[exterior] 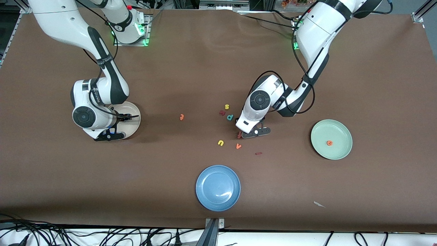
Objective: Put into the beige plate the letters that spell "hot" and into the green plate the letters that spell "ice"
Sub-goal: 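Release the o onto the beige plate while the left gripper grasps c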
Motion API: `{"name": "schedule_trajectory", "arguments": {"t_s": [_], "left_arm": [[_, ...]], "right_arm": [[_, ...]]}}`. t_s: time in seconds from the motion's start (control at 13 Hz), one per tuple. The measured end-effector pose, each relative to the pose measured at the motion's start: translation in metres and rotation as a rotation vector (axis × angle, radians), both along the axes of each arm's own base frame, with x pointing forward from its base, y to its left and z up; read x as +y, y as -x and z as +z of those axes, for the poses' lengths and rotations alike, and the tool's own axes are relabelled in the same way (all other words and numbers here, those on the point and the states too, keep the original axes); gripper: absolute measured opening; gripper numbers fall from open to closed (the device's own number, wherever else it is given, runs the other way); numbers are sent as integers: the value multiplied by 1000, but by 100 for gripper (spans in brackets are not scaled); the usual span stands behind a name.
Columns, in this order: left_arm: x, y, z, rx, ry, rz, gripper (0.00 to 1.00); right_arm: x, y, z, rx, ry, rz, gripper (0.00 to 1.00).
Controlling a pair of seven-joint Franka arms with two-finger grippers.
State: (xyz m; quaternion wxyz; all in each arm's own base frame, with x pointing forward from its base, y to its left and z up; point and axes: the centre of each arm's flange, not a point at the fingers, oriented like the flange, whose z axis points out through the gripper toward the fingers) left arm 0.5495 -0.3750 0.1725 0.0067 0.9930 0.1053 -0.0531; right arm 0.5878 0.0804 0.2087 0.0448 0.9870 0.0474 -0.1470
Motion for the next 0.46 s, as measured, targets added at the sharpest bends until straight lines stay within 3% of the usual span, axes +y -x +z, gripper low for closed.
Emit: {"name": "schedule_trajectory", "arguments": {"t_s": [0.08,0.23,0.46], "left_arm": [[0,-2,0,-2,2,2,43],[0,-3,0,-2,2,3,43],[0,-3,0,-3,2,5,40]], "right_arm": [[12,-4,8,-14,-37,-18,98],[41,-11,22,-43,-81,-35,99],[91,-8,32,-68,-78,-122,99]]}}
